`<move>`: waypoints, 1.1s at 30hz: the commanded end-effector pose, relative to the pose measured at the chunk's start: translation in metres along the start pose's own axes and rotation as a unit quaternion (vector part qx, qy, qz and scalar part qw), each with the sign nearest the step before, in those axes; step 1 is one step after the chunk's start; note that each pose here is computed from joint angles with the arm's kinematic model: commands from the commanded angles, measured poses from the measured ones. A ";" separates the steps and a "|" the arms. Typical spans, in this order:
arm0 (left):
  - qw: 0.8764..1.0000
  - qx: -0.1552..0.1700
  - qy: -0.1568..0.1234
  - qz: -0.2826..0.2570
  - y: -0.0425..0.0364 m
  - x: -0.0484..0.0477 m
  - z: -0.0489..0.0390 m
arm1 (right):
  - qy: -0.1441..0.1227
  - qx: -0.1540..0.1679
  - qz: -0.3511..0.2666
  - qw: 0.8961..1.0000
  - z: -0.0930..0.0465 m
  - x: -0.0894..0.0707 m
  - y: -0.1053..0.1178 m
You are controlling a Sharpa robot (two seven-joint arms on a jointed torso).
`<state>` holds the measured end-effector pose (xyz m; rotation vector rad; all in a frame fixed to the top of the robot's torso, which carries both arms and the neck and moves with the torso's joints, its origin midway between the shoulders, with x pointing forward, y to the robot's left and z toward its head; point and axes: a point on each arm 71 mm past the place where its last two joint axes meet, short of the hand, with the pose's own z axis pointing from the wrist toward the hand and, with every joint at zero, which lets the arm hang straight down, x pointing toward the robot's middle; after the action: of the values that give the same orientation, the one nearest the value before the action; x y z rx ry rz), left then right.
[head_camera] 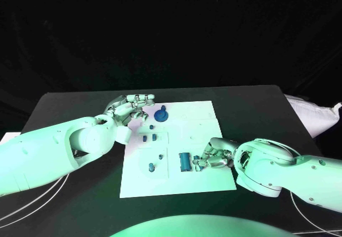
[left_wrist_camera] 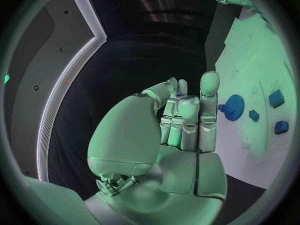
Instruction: Assemble the parts on the task board
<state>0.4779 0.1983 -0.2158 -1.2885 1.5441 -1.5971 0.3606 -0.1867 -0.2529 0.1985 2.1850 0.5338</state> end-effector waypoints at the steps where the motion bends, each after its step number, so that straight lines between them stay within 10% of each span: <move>1: 1.000 0.002 0.009 0.001 -0.0004 0.0022 0.0001 | 0.006 -0.008 -0.005 1.000 -0.001 0.002 0.003; 24: 1.000 0.005 0.005 0.012 -0.0007 0.0013 0.0006 | -0.017 -0.004 -0.011 1.000 -0.007 -0.005 -0.010; 33: 1.000 0.005 -0.001 0.003 0.0000 -0.0003 0.0018 | -0.040 -0.070 0.132 0.988 -0.006 -0.032 -0.009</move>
<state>0.4795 0.1984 -0.2165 -1.2702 1.5482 -1.5855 0.3732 -0.2101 -0.2371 0.2909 2.0985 0.6141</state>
